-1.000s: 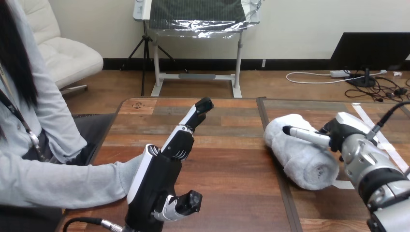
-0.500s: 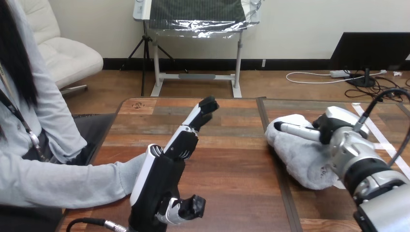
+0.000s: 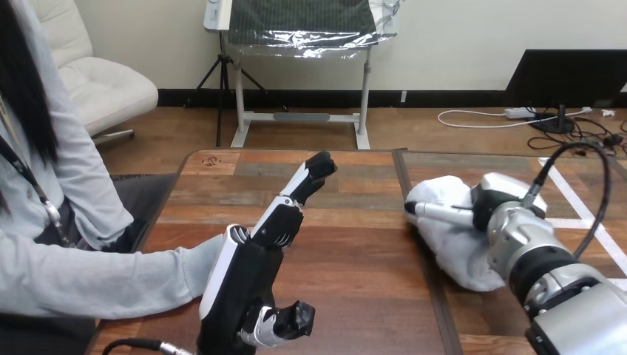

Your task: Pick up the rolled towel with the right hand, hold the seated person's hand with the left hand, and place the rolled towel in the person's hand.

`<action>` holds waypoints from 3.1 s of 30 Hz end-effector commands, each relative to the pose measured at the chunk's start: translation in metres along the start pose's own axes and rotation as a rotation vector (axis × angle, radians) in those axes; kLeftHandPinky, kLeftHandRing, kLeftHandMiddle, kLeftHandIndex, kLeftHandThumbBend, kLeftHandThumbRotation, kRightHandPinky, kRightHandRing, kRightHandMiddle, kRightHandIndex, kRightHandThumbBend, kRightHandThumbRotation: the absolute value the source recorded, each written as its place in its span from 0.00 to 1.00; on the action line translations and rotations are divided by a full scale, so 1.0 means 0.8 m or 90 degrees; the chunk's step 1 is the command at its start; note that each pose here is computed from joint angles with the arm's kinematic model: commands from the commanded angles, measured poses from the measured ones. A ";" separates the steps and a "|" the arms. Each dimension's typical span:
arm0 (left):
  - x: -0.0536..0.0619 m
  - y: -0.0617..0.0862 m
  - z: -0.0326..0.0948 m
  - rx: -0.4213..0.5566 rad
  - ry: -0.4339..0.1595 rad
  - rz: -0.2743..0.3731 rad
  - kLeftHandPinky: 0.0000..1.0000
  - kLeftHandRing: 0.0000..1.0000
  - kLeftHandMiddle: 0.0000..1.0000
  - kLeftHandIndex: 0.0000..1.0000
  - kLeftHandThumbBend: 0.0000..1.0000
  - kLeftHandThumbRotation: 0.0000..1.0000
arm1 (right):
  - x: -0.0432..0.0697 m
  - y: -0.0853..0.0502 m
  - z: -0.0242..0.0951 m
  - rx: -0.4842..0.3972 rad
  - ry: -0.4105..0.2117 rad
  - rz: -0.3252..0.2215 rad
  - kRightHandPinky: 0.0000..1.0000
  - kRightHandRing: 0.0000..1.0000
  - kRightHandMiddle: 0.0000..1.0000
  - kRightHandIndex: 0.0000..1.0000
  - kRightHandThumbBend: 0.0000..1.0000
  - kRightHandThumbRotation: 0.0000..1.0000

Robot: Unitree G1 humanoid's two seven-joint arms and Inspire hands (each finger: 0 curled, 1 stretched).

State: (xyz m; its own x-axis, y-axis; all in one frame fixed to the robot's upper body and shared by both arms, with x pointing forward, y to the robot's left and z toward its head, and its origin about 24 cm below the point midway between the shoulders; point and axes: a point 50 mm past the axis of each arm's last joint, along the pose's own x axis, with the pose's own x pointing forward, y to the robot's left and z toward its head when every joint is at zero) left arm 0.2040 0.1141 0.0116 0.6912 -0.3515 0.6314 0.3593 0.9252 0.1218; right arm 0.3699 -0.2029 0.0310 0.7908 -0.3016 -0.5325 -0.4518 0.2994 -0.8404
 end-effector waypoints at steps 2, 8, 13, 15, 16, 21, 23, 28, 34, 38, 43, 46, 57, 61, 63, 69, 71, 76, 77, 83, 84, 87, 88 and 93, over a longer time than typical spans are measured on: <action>0.012 0.001 0.004 0.006 -0.035 0.005 0.94 0.95 0.94 0.88 0.97 0.84 | -0.003 -0.006 0.014 -0.049 -0.014 -0.003 0.36 0.84 0.89 0.94 1.00 0.93; 0.012 0.000 0.005 0.006 -0.036 0.006 0.95 0.95 0.94 0.88 0.96 0.84 | -0.003 0.003 0.013 -0.042 -0.011 -0.002 0.40 0.75 0.86 0.98 1.00 0.82; 0.011 0.001 0.005 0.008 -0.036 0.008 0.96 0.95 0.94 0.88 0.96 0.84 | -0.002 0.011 0.009 -0.025 -0.017 -0.010 0.39 0.70 0.83 0.99 1.00 0.73; 0.011 0.001 0.005 0.009 -0.037 0.009 0.96 0.95 0.94 0.88 0.95 0.84 | -0.001 0.014 0.008 -0.013 -0.019 -0.012 0.41 0.69 0.81 0.97 1.00 0.65; 0.011 0.001 0.005 0.009 -0.038 0.009 0.96 0.95 0.94 0.88 0.95 0.84 | -0.001 0.016 0.006 -0.005 -0.021 -0.013 0.42 0.68 0.80 0.96 1.00 0.63; 0.010 0.000 0.005 0.005 -0.038 0.012 0.96 0.95 0.94 0.88 0.94 0.85 | 0.000 0.022 0.002 -0.008 -0.022 -0.012 0.48 0.71 0.79 0.89 1.00 0.53; 0.009 0.000 0.005 0.006 -0.036 0.013 0.96 0.95 0.94 0.88 0.94 0.85 | 0.000 0.025 0.001 -0.002 -0.023 -0.015 0.49 0.70 0.79 0.88 1.00 0.49; 0.008 0.000 0.005 0.005 -0.034 0.013 0.96 0.96 0.94 0.88 0.93 0.86 | 0.001 0.031 -0.003 -0.007 -0.031 -0.029 0.43 0.63 0.74 0.84 1.00 0.39; 0.007 0.000 0.006 0.006 -0.035 0.013 0.96 0.95 0.94 0.88 0.93 0.86 | 0.001 0.038 -0.008 0.000 -0.036 -0.041 0.37 0.53 0.66 0.82 1.00 0.21; 0.007 0.001 0.007 0.009 -0.037 0.013 0.95 0.95 0.94 0.88 0.92 0.86 | 0.001 0.041 -0.011 -0.011 -0.041 -0.049 0.33 0.46 0.59 0.81 1.00 0.14; 0.008 0.001 0.008 0.010 -0.039 0.013 0.95 0.95 0.94 0.88 0.91 0.85 | 0.001 0.044 -0.016 0.007 -0.050 -0.062 0.30 0.40 0.51 0.76 0.99 0.04; 0.009 0.001 0.008 0.010 -0.044 0.015 0.95 0.95 0.94 0.88 0.90 0.85 | 0.002 0.045 -0.018 0.039 -0.058 -0.075 0.30 0.38 0.48 0.72 0.96 0.02; 0.008 0.001 0.009 0.006 -0.042 0.017 0.93 0.94 0.94 0.87 0.91 0.85 | 0.002 0.039 -0.026 0.158 -0.097 -0.119 0.49 0.54 0.58 0.52 0.88 0.00; 0.008 0.002 0.008 0.006 -0.043 0.018 0.93 0.94 0.93 0.87 0.90 0.86 | 0.001 0.036 -0.028 0.224 -0.115 -0.132 0.55 0.58 0.59 0.48 0.88 0.00; 0.009 0.002 0.008 0.005 -0.044 0.018 0.93 0.94 0.93 0.87 0.89 0.85 | 0.001 0.034 -0.029 0.241 -0.125 -0.140 0.56 0.60 0.60 0.47 0.88 0.00; 0.009 0.003 0.008 0.009 -0.046 0.018 0.91 0.93 0.93 0.87 0.88 0.85 | -0.001 0.028 -0.027 0.322 -0.148 -0.162 0.58 0.60 0.60 0.45 0.88 0.00; 0.009 0.003 0.008 0.005 -0.044 0.017 0.91 0.93 0.93 0.87 0.88 0.85 | -0.002 0.024 -0.026 0.353 -0.162 -0.170 0.58 0.59 0.59 0.46 0.87 0.00; 0.009 0.004 0.007 0.003 -0.039 0.011 0.92 0.93 0.93 0.87 0.90 0.84 | -0.005 0.016 -0.023 0.418 -0.200 -0.194 0.54 0.55 0.55 0.46 0.86 0.00; 0.009 0.004 0.008 0.003 -0.039 0.010 0.92 0.94 0.93 0.87 0.90 0.84 | -0.005 0.015 -0.023 0.428 -0.206 -0.199 0.52 0.54 0.54 0.46 0.86 0.00; 0.009 0.006 0.008 0.008 -0.039 0.007 0.93 0.94 0.93 0.87 0.93 0.84 | -0.010 0.008 -0.021 0.496 -0.254 -0.224 0.42 0.46 0.50 0.46 0.85 0.00; 0.009 0.007 0.008 0.008 -0.038 0.007 0.93 0.94 0.93 0.87 0.93 0.84 | -0.010 0.007 -0.021 0.503 -0.259 -0.226 0.41 0.45 0.50 0.46 0.85 0.00; 0.010 0.008 0.008 0.013 -0.039 0.006 0.93 0.94 0.93 0.87 0.94 0.83 | -0.013 0.005 -0.019 0.524 -0.279 -0.240 0.40 0.44 0.49 0.45 0.84 0.00; 0.010 0.008 0.008 0.015 -0.038 0.005 0.92 0.94 0.93 0.87 0.94 0.83 | -0.014 0.003 -0.019 0.535 -0.287 -0.245 0.39 0.43 0.48 0.45 0.84 0.00; 0.010 0.010 0.008 0.018 -0.034 0.009 0.92 0.93 0.93 0.87 0.96 0.84 | -0.017 0.000 -0.017 0.558 -0.312 -0.261 0.36 0.40 0.47 0.44 0.84 0.00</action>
State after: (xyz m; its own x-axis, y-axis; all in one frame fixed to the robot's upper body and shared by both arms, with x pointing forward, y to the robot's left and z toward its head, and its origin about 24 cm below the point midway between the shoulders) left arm 0.1978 0.1176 0.0085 0.7042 -0.3406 0.6230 0.3490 0.9302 0.1142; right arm 0.3319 -0.2242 -0.0008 0.9620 -0.2227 -0.1580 0.0994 0.8246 -0.5569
